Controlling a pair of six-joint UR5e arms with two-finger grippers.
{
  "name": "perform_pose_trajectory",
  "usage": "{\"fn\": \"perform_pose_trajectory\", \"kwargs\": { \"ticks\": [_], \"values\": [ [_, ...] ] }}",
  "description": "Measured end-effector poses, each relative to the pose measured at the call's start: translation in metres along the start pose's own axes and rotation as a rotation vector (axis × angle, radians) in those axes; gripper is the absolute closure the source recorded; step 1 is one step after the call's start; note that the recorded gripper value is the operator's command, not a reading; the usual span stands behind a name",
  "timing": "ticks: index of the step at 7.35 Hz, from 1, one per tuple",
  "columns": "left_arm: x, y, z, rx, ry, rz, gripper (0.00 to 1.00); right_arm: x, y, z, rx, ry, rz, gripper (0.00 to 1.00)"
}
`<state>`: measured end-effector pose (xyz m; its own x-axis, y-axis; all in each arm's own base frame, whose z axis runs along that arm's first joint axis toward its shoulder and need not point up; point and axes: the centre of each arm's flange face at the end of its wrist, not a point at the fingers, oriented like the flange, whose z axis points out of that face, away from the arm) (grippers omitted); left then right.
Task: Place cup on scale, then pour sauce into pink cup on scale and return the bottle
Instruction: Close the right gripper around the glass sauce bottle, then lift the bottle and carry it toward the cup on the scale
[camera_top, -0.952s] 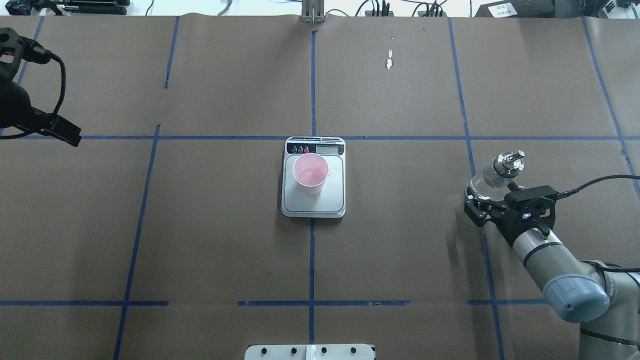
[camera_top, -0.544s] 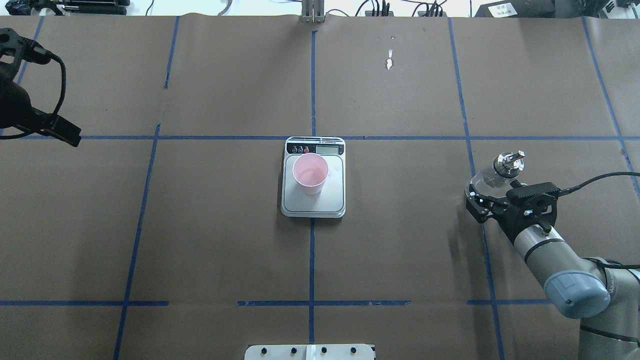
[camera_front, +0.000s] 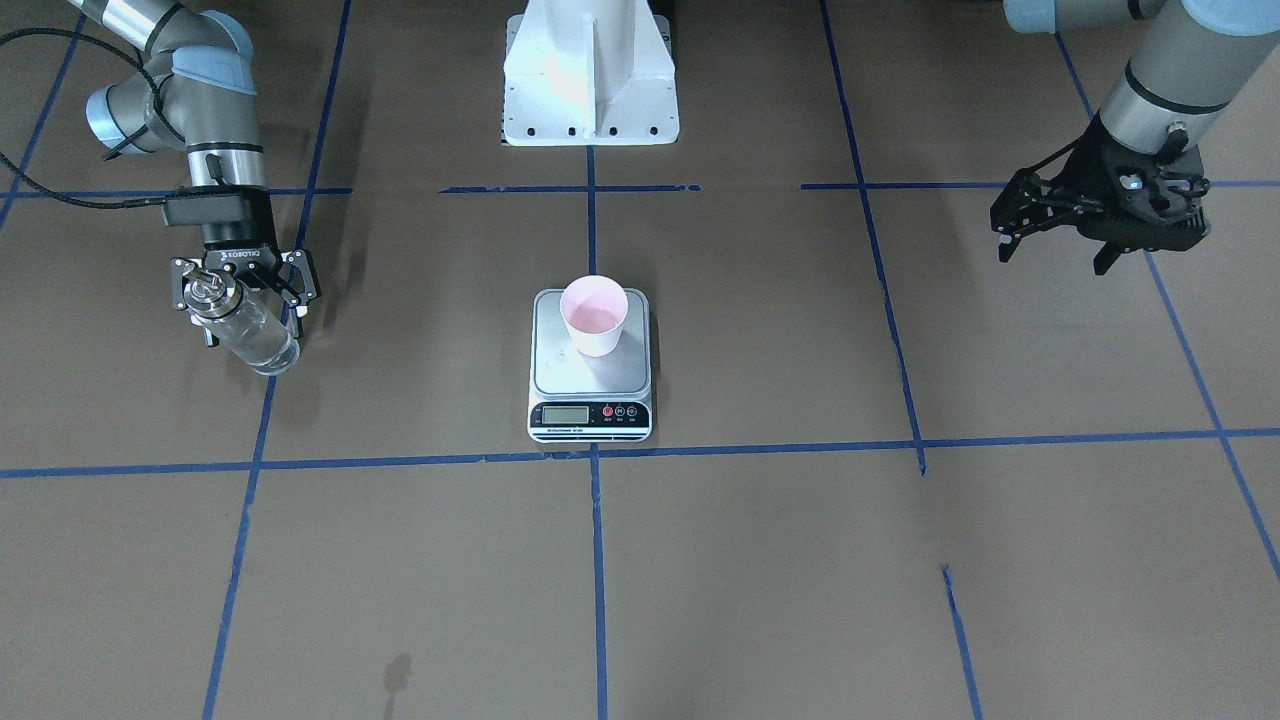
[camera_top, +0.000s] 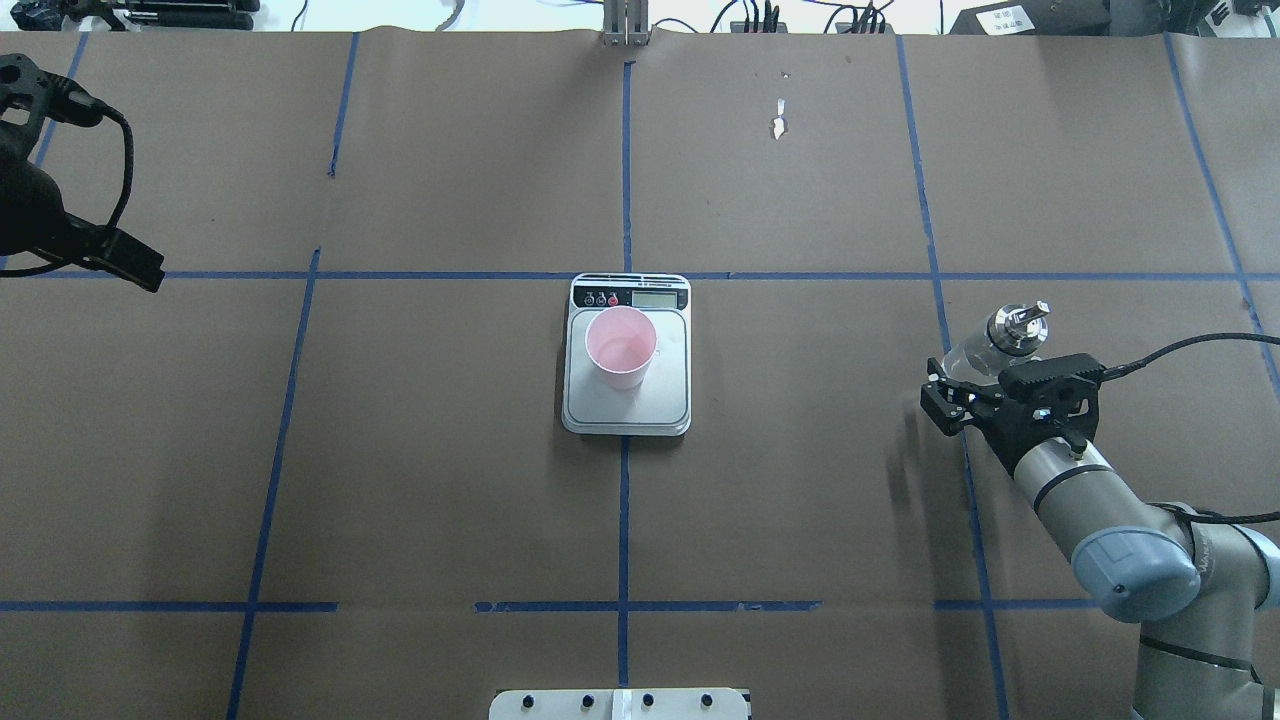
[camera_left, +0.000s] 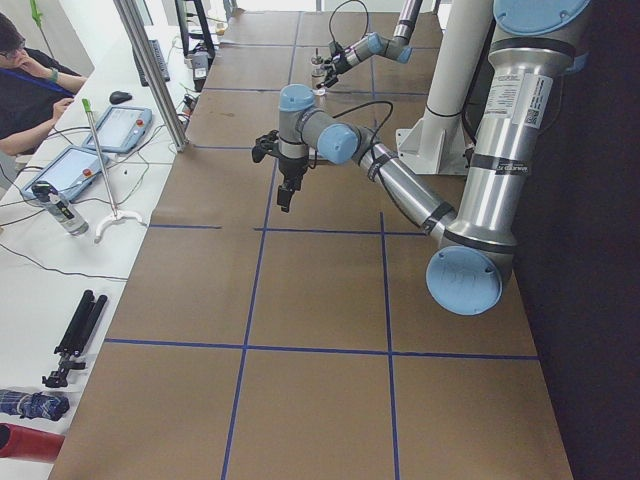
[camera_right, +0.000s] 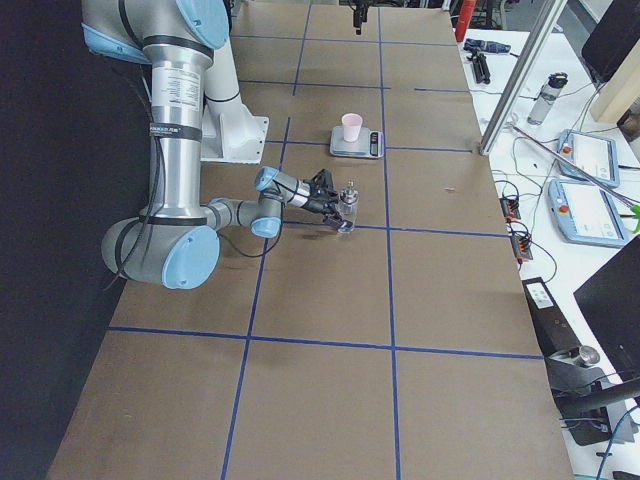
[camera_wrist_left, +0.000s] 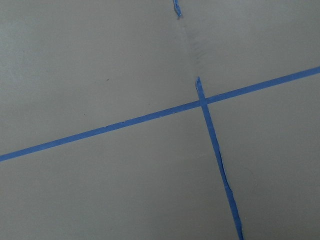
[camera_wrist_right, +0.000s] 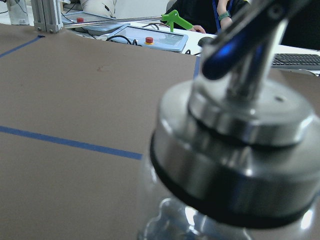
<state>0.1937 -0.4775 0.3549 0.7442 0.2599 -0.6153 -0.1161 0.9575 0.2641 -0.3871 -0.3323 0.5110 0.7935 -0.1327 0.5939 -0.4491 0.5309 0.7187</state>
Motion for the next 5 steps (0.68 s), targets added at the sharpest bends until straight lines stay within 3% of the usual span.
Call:
{"fn": "perform_pose_trajectory", "kwargs": {
  "ticks": [1, 2, 4, 5],
  "values": [
    [0.0005, -0.0001, -0.0007, 0.001, 0.001, -0.001, 0.00, 0.0005, -0.0007, 0.0005, 0.001, 0.001, 0.001, 0.03],
    [0.0006, -0.0002, -0.0014, 0.002, 0.002, -0.002, 0.00, 0.0005, -0.0013, 0.0009, 0.002, 0.002, 0.002, 0.41],
    [0.0006, -0.0003, -0.0019, 0.004, 0.002, -0.003, 0.00, 0.0012, -0.0034, 0.0015, 0.006, 0.003, 0.005, 1.00],
    [0.0004, -0.0004, -0.0018, 0.004, 0.001, -0.003, 0.00, 0.0020, -0.0063, 0.0018, 0.010, 0.005, 0.009, 1.00]
  ]
}}
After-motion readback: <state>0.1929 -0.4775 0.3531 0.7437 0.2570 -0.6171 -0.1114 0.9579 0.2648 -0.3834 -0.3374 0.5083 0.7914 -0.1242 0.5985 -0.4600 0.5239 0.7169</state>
